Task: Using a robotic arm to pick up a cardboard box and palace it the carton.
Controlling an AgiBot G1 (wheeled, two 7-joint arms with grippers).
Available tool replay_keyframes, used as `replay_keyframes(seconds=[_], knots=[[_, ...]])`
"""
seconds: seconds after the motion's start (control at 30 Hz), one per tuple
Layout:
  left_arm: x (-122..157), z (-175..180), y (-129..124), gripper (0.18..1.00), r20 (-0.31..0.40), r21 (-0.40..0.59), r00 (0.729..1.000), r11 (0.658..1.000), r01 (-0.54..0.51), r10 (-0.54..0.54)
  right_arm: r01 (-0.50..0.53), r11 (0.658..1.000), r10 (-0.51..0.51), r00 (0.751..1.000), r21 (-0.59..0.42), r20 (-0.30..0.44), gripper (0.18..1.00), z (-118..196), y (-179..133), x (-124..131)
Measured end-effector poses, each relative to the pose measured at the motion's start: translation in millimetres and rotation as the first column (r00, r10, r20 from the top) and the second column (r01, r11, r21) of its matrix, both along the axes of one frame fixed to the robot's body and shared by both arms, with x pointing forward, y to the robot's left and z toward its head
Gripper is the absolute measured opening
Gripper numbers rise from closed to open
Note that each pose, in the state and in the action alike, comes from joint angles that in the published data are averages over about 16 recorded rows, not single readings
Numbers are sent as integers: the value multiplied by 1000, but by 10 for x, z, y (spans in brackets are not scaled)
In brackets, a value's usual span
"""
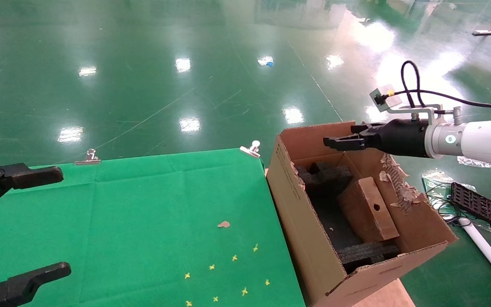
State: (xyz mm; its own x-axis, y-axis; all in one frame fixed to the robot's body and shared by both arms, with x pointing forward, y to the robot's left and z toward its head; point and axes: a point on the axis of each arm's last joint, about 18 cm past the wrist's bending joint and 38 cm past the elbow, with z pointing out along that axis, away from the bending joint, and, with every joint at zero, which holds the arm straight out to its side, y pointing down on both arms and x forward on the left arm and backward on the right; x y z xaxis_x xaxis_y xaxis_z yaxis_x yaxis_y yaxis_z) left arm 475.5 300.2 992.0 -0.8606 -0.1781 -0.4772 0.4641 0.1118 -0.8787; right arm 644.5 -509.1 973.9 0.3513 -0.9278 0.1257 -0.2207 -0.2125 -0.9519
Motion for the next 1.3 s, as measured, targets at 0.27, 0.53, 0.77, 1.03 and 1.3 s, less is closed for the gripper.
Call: replay_keyframes(seconds=[0.27,0.53,0.77,1.03,1.3], knots=[[1,0,1,1000,0,0,1000,1000,0,0,-137,990,136,988,13,76,1000,45,305,-23],[1,0,1,1000,0,0,1000,1000,0,0,-288,957,285,948,8,140,1000,86,670,-109],[1,0,1,1000,0,0,1000,1000,0,0,-411,911,405,893,-10,195,1000,125,965,-251],[1,0,1,1000,0,0,1000,1000,0,0,-539,841,531,809,-44,252,1000,168,1272,-481],[1,0,1,1000,0,0,1000,1000,0,0,-649,756,642,706,-93,299,1000,200,1543,-771]])
